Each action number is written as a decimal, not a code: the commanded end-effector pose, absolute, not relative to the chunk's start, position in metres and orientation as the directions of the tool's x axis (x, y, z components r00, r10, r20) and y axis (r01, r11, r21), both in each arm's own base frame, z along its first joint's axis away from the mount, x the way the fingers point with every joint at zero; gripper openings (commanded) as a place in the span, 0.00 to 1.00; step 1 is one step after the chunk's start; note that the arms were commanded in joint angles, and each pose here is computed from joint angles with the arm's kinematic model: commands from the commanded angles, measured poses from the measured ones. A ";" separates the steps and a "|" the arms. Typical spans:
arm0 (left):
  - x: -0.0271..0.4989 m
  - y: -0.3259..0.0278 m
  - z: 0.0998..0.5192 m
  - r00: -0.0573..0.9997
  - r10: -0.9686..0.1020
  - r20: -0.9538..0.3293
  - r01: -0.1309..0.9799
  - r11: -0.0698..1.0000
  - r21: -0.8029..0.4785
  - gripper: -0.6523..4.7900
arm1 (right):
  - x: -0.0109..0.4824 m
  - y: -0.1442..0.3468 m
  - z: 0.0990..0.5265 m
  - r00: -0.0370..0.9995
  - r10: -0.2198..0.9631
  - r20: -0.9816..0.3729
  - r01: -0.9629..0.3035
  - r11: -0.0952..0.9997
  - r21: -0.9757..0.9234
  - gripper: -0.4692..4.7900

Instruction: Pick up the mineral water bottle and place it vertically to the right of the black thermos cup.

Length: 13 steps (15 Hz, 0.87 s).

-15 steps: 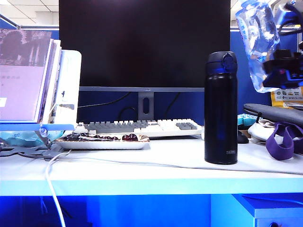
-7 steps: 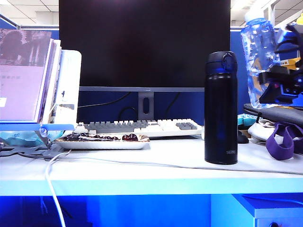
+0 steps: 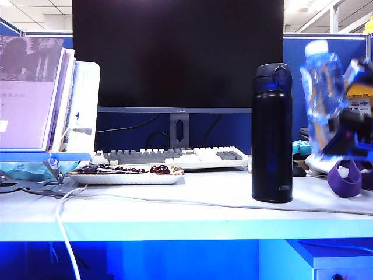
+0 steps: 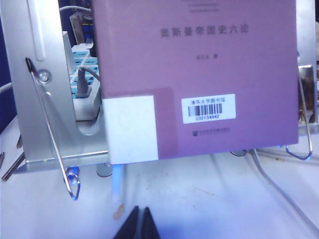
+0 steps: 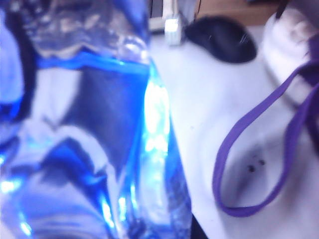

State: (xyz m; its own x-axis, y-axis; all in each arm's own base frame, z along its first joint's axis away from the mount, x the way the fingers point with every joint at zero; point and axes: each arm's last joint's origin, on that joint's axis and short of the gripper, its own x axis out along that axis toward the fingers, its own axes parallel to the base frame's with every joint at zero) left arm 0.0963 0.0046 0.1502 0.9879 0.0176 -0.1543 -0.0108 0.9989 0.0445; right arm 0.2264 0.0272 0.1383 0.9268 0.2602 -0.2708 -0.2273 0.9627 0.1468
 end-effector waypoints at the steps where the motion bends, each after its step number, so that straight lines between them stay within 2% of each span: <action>1: 0.096 0.005 0.149 0.986 0.016 -0.163 -0.009 0.999 0.043 0.11 | 0.238 0.030 0.142 0.938 0.337 -0.076 -0.323 0.933 0.159 0.37; 5: 0.096 0.005 0.149 0.986 0.016 -0.163 -0.009 0.999 0.043 0.11 | 0.244 0.031 0.125 0.933 0.356 -0.056 -0.342 0.924 0.172 0.37; 13: 0.096 0.005 0.149 0.986 0.016 -0.163 -0.009 0.999 0.043 0.11 | 0.249 0.028 0.108 0.935 0.331 -0.123 -0.310 0.937 0.161 0.37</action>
